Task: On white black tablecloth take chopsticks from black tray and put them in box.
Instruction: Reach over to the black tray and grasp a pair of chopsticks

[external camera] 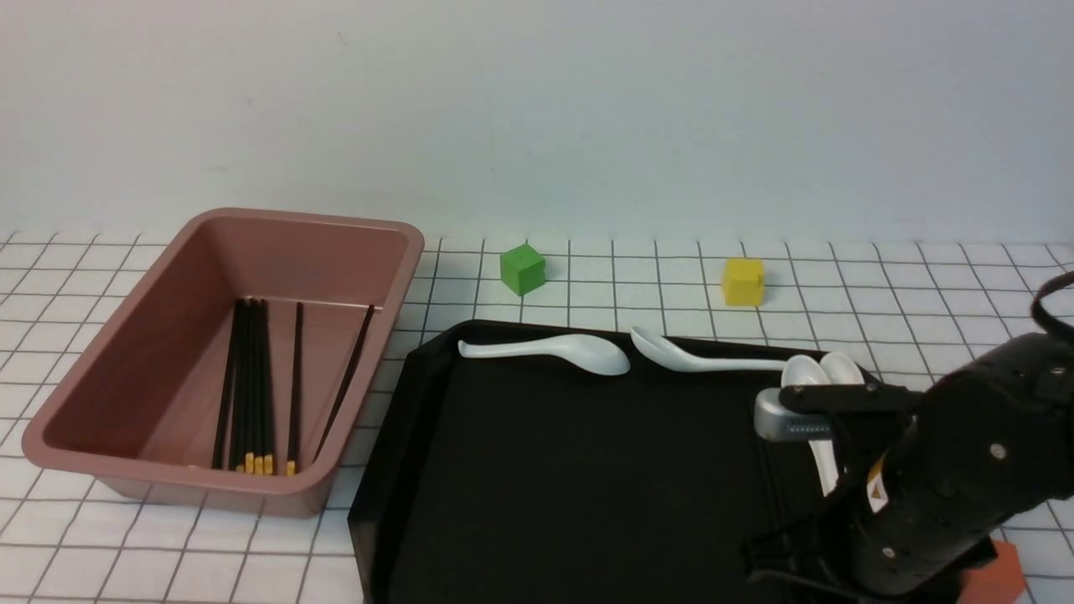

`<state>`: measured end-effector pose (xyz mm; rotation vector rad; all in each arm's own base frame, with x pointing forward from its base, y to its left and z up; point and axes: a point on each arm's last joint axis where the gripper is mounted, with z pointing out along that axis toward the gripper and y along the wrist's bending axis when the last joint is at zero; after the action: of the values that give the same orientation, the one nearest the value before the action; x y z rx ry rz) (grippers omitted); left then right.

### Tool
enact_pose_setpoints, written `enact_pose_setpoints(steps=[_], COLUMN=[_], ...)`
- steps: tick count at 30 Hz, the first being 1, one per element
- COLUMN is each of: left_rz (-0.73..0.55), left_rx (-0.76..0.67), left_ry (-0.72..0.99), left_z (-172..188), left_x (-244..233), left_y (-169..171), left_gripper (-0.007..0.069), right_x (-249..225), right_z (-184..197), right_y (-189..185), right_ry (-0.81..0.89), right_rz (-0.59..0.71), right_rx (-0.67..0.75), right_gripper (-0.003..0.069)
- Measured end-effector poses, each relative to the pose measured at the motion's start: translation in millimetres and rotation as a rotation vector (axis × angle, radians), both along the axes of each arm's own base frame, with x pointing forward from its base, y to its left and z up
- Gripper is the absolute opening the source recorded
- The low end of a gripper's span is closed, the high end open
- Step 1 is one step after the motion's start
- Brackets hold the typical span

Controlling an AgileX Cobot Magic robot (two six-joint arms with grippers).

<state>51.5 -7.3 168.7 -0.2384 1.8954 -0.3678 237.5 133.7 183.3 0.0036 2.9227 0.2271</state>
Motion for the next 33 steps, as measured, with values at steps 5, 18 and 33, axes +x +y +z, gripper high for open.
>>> enact_pose_setpoints(steps=[5,18,33], left_rz=[0.0,0.0,0.0], left_rx=[0.0,0.0,0.0], left_ry=[0.0,0.0,0.0], left_z=[0,0,0], left_x=[0,0,0], left_y=[0,0,0], left_gripper=[0.0238,0.0238,0.0238], right_x=[9,16,19], right_z=[-23,-43,31], right_y=[5,6,13], right_ry=[0.035,0.11,0.032], right_rz=[-0.006,0.01,0.06], right_rx=[-0.02,-0.084,-0.003], right_gripper=[0.033,0.0146,0.0146])
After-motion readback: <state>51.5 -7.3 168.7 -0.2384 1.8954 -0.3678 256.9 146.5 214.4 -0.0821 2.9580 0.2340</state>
